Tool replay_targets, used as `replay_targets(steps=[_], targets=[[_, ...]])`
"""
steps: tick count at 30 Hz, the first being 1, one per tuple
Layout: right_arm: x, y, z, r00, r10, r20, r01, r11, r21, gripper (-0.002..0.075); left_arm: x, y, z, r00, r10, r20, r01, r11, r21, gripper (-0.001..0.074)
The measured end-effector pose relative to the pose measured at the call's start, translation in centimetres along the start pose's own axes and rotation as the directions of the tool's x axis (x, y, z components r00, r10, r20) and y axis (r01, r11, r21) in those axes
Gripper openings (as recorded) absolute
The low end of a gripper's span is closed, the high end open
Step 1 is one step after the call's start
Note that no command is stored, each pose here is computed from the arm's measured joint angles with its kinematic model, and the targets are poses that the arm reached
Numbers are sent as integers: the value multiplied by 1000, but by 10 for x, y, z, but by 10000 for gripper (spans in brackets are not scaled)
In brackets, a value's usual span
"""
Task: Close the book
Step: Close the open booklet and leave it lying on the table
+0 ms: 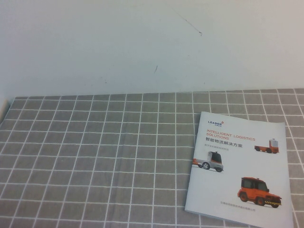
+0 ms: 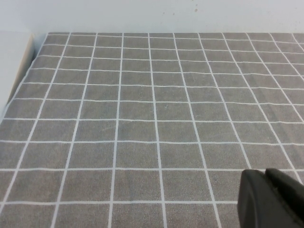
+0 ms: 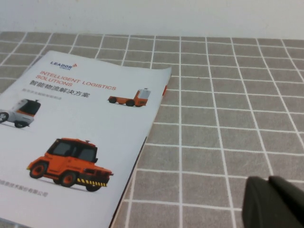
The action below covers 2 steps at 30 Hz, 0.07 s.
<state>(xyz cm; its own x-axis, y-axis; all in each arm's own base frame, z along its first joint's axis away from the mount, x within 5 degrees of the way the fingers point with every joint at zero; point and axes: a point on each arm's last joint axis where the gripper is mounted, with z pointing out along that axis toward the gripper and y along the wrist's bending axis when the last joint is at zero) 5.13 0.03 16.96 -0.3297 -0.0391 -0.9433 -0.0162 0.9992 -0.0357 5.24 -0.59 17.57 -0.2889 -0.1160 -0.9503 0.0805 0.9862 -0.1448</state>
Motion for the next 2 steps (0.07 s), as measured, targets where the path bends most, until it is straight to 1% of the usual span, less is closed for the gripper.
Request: replay_targets(steps=[2], targets=[[0, 0, 0, 1000, 0, 0, 0, 1000, 0, -3, 0, 0, 0, 1000, 0, 0, 0, 1000, 0, -4]])
